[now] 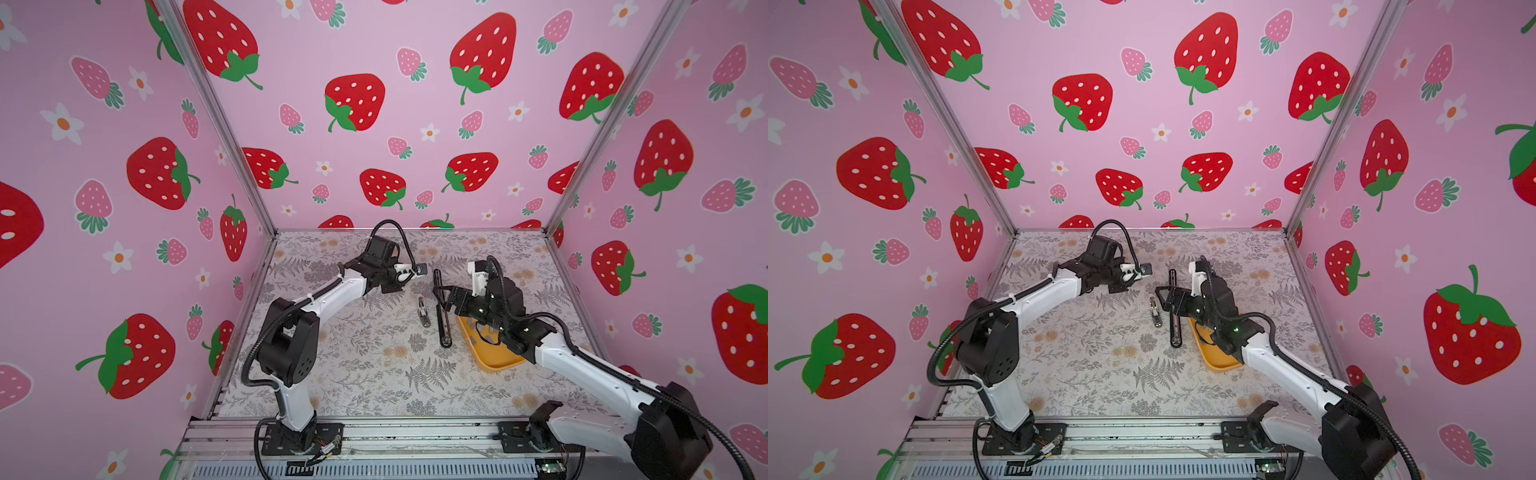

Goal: Load the staples into the stapler

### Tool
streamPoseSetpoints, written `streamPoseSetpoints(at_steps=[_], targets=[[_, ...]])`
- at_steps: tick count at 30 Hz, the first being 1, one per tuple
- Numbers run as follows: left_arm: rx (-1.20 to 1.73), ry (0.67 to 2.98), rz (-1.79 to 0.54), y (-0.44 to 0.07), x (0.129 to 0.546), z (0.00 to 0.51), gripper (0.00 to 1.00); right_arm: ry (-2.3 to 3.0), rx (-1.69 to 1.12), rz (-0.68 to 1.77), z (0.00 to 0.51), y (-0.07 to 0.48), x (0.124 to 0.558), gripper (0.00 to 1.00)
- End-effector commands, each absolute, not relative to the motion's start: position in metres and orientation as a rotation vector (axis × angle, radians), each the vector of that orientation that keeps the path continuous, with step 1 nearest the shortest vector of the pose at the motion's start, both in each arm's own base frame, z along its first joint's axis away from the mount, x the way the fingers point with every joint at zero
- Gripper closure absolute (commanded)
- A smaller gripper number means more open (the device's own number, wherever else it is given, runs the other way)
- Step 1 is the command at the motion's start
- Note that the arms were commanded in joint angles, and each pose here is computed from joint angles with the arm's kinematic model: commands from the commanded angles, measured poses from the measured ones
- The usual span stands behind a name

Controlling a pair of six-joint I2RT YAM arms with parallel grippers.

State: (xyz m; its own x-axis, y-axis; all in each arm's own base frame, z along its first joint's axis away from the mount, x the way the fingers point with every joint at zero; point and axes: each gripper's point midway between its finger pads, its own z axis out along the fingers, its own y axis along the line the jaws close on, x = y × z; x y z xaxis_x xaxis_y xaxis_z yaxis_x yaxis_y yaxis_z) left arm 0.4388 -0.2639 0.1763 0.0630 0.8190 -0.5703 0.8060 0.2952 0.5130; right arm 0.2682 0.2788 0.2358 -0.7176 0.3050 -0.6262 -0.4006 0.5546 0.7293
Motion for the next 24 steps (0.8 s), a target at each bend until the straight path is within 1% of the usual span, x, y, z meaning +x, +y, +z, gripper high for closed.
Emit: streamPoseSetpoints(at_steps=[1, 4, 6, 8, 10, 15, 17, 18, 19, 22, 24], targets=[[0.839, 1.943, -0.065, -0.237, 0.461, 0.24, 1.0, 1.874, -0.077, 1.544, 0.299, 0.301, 0.238, 0.07], [0.664, 2.022, -0.166, -0.222, 0.435, 0.242, 1.0, 1.793, -0.146, 1.608, 0.329, 0.313, 0.215, 0.08], [0.541, 2.027, -0.22, -0.208, 0.421, 0.25, 1.0, 1.735, -0.208, 1.644, 0.347, 0.322, 0.199, 0.08], [0.397, 1.982, -0.315, -0.195, 0.412, 0.26, 1.0, 1.683, -0.27, 1.677, 0.362, 0.329, 0.186, 0.06], [0.308, 1.944, -0.422, -0.186, 0.404, 0.267, 1.0, 1.655, -0.294, 1.694, 0.37, 0.332, 0.182, 0.04], [0.244, 1.942, -0.46, -0.178, 0.393, 0.266, 1.0, 1.609, -0.347, 1.717, 0.382, 0.336, 0.177, 0.03], [0.143, 1.945, -0.436, -0.167, 0.394, 0.265, 1.0, 1.599, -0.379, 1.711, 0.384, 0.336, 0.174, 0.03], [0.058, 1.954, -0.414, -0.157, 0.395, 0.264, 1.0, 1.583, -0.382, 1.691, 0.386, 0.333, 0.174, 0.03], [0.016, 1.959, -0.412, -0.153, 0.394, 0.263, 1.0, 1.567, -0.366, 1.659, 0.387, 0.328, 0.178, 0.0], [0.017, 1.938, -0.434, -0.151, 0.384, 0.265, 1.0, 1.527, -0.309, 1.576, 0.39, 0.313, 0.188, 0.01], [-0.034, 1.922, -0.426, -0.142, 0.376, 0.263, 1.0, 1.519, -0.29, 1.529, 0.39, 0.309, 0.194, 0.01]])
